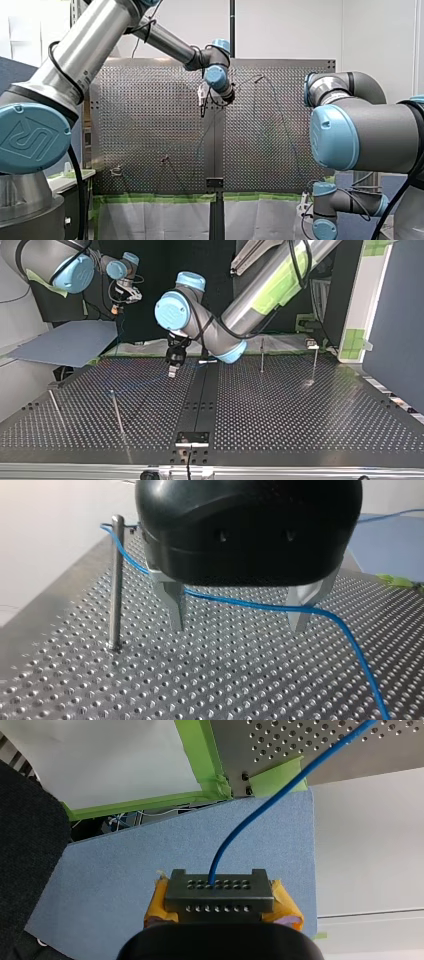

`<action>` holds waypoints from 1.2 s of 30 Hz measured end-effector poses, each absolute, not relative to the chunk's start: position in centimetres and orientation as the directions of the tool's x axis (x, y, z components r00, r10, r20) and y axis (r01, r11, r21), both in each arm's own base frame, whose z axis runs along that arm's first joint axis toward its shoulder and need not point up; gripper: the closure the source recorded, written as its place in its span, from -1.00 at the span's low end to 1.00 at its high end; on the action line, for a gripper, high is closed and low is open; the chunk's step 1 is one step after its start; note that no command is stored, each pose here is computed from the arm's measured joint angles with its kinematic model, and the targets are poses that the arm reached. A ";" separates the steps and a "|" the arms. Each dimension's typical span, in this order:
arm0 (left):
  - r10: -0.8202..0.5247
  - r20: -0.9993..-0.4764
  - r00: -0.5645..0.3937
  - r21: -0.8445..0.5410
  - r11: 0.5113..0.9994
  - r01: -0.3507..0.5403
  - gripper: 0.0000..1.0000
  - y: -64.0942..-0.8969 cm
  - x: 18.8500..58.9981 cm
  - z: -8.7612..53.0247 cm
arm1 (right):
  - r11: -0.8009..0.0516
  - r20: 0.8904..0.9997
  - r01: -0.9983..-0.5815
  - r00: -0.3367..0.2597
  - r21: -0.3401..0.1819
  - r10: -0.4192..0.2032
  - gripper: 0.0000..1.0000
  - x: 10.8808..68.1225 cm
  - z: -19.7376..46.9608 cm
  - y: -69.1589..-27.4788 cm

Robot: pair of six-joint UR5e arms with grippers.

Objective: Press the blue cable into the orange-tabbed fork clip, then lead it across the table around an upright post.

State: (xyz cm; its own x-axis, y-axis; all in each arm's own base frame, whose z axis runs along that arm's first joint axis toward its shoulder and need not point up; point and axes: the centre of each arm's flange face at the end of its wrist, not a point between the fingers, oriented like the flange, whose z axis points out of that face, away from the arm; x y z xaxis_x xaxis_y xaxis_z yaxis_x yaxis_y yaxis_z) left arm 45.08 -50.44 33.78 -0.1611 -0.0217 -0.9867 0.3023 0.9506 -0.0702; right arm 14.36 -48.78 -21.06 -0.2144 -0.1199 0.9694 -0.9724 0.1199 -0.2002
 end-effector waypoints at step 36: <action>0.212 -0.955 -0.209 0.056 0.817 0.574 -1.00 -53.4 39.3 33.2 | 0.120 0.968 -0.973 -0.212 -0.196 -0.136 1.00 14.5 -21.2 -48.7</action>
State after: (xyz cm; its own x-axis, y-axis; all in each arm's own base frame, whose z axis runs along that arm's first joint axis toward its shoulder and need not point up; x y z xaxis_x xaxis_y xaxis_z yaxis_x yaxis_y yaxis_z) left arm 39.27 -53.45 33.22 -0.2087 0.2116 -0.9548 0.5737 0.8172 0.0557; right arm 14.51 -48.74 -21.19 -0.2120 -0.1363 0.9677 -0.9732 0.1197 -0.1964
